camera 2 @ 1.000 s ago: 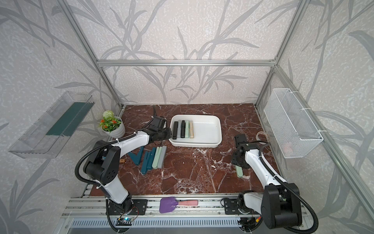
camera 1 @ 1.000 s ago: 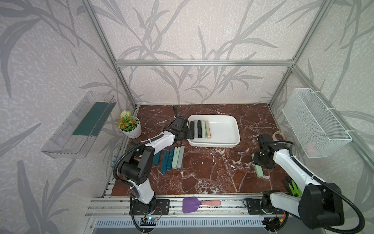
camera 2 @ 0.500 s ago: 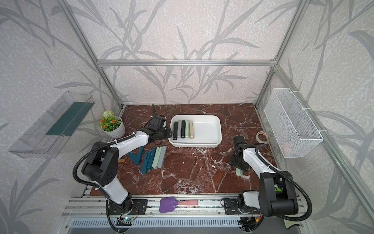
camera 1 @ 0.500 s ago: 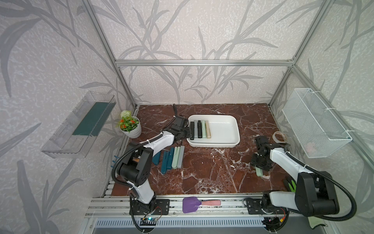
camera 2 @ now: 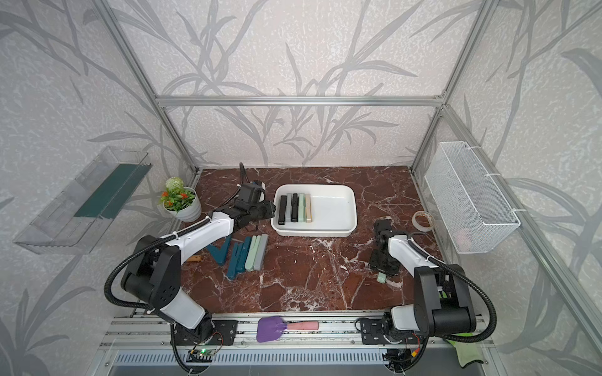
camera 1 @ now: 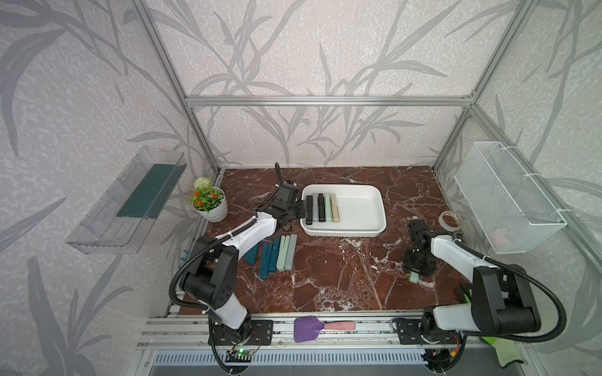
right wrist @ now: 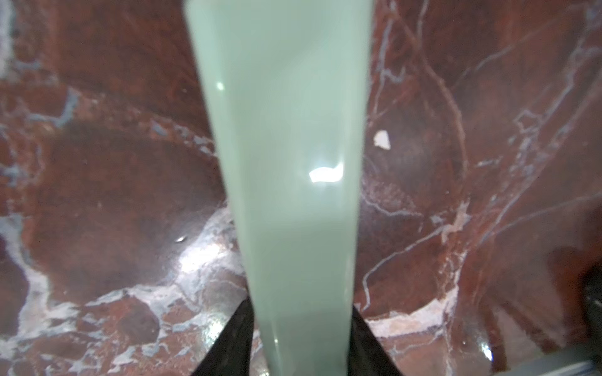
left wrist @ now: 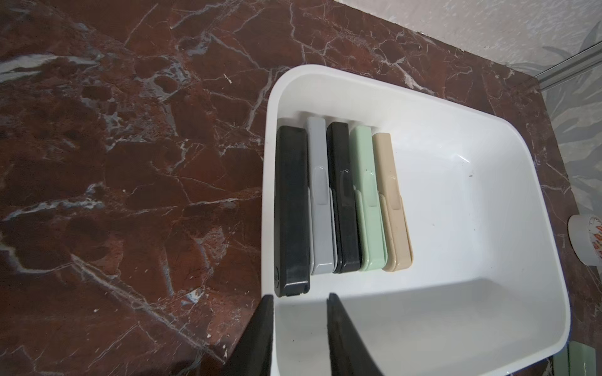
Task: Put the pruning pliers into the storage box
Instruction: Pick up the pruning pliers from the center of the board, then place the pruning pliers in the storage box.
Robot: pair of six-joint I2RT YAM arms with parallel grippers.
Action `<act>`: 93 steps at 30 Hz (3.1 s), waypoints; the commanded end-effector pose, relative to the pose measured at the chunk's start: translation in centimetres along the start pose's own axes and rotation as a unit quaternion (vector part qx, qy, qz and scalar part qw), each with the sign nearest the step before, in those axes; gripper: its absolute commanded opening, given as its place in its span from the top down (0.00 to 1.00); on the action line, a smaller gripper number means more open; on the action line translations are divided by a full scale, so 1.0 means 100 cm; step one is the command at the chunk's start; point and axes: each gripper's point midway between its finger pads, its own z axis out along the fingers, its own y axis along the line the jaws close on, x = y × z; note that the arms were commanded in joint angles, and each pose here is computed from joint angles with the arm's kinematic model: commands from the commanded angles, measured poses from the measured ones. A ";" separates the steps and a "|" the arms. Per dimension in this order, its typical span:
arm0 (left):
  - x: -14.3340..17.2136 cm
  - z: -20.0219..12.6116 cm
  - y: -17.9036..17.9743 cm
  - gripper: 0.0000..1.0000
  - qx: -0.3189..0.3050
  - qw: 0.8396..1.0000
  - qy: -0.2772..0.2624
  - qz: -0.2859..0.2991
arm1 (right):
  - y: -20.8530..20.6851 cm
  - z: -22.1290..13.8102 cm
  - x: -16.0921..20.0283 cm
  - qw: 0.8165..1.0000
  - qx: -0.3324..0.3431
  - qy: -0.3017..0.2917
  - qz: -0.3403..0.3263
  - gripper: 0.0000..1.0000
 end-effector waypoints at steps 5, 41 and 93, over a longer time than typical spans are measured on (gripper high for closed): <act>-0.002 -0.005 0.001 0.71 -0.006 1.000 -0.009 0.008 | -0.008 -0.012 -0.006 1.000 0.020 -0.017 0.012 0.63; -0.003 0.029 0.022 0.75 -0.042 0.999 0.016 0.014 | 0.293 -0.153 -0.098 0.888 -0.234 -0.194 -0.345 0.88; 0.005 0.046 0.023 0.80 -0.028 0.999 0.026 -0.005 | 0.346 -0.045 -0.120 0.939 -0.219 -0.109 -0.243 0.71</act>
